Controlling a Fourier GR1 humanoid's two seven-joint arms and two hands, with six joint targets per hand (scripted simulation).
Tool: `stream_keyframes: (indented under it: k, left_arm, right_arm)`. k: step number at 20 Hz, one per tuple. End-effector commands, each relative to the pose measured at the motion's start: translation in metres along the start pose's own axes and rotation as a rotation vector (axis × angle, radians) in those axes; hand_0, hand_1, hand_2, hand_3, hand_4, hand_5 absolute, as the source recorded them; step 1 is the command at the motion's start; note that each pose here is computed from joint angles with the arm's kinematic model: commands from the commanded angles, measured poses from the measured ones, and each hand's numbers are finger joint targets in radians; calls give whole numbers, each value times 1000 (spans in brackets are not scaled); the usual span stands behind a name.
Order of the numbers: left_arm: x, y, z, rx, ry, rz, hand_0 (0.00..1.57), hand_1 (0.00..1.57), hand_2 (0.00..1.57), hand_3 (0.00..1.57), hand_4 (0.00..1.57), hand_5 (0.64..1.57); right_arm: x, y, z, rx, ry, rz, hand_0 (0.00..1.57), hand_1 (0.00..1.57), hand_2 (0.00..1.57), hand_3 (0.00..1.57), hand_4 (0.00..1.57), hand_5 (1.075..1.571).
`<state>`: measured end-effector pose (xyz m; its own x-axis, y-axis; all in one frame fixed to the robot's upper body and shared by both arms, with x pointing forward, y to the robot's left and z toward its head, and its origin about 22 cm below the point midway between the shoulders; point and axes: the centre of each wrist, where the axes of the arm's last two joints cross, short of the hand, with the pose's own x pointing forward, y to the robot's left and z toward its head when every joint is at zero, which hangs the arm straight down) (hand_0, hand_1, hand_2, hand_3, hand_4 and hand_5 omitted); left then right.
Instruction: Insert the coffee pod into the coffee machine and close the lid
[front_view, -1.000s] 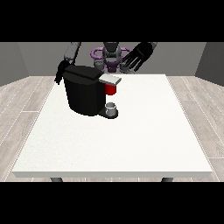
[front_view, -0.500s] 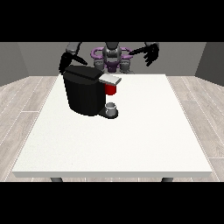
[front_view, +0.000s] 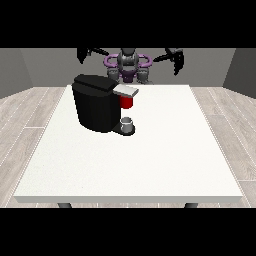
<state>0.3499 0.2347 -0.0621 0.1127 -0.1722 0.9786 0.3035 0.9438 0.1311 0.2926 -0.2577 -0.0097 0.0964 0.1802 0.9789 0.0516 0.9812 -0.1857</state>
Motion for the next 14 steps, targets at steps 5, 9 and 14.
stream_keyframes:
  k: [5,9,14]
  left_arm:
    - [-19,-17,26,-6,34,51,0,0,0,0,411,1571]
    - [14,-20,13,-43,-68,56,0,0,0,0,394,1571]
    - [29,-18,18,12,-127,32,0,0,0,0,356,1571]
  right_arm:
    - [23,-5,-12,41,-10,61,0,0,0,0,0,1571]
    - [51,-45,-40,-30,-37,-6,0,0,0,0,0,1571]
    - [63,-18,-55,-7,-38,-103,0,0,0,0,83,1571]
